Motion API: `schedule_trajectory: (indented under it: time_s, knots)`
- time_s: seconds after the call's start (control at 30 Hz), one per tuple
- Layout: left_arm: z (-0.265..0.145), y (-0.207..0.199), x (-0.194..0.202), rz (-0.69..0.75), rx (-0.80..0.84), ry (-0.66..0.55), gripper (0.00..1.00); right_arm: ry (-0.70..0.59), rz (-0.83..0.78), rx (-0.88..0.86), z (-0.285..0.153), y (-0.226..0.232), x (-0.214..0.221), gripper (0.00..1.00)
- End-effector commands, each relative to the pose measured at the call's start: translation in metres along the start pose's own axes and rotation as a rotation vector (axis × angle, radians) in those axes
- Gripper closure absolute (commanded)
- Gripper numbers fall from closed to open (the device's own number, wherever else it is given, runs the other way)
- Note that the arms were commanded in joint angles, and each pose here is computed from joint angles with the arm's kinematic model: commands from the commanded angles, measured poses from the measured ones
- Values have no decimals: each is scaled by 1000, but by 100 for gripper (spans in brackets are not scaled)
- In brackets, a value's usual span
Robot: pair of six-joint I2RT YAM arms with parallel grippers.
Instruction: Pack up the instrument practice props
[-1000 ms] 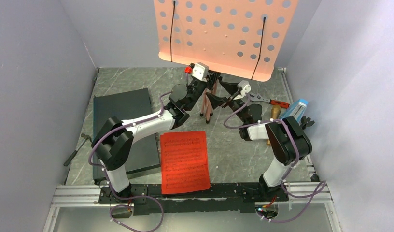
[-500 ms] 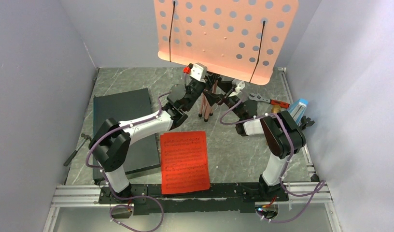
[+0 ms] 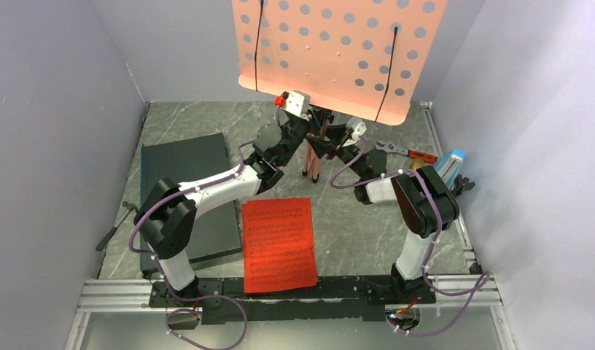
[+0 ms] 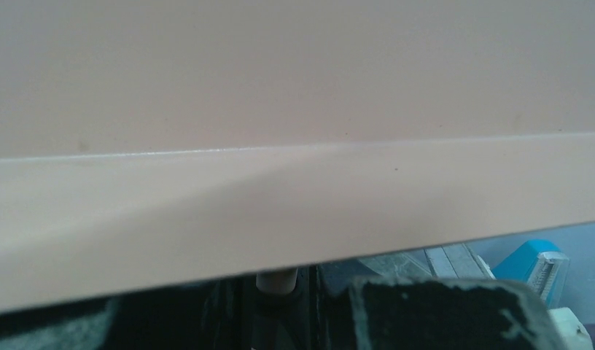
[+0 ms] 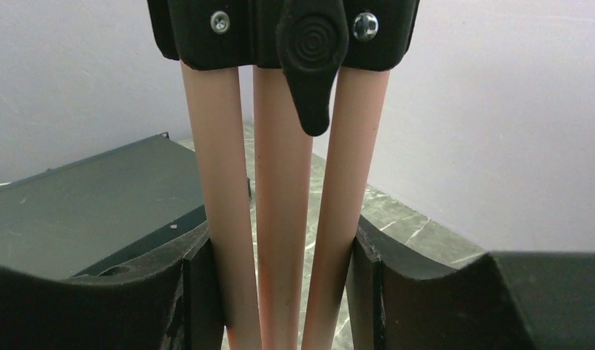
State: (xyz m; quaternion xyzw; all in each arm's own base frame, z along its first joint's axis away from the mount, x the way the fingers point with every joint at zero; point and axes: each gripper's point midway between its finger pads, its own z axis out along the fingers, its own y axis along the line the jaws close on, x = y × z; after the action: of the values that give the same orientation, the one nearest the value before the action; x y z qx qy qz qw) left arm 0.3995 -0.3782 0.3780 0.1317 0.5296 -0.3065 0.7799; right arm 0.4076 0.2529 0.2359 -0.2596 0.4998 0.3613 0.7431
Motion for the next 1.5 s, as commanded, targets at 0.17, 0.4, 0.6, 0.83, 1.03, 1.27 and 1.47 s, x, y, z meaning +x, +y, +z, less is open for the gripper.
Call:
schedule_trajectory:
  time_s: [0.17, 0.4, 0.6, 0.83, 1.03, 1.27, 1.47]
  knots:
    - [3, 0, -81, -116, -117, -104, 97, -36, -115, -50, -11, 17, -49, 66]
    - [-1, 6, -84, -221, -211, -69, 97, 78, -52, -87, -25, 36, -54, 79]
    - [-5, -7, -102, -285, -201, -93, 97, 171, -23, -65, -41, 45, -64, 84]
    - [-14, -6, -89, -378, -264, -19, 97, 283, 44, -57, -63, 61, -70, 87]
    - [-26, -2, -48, -414, -328, 83, 97, 345, 141, -63, -85, 78, -59, 92]
    - [-45, 10, 6, -422, -431, 203, 97, 422, 256, -5, -107, 84, -35, 94]
    - [-53, 20, 50, -442, -506, 303, 97, 507, 366, 37, -112, 84, -17, 95]
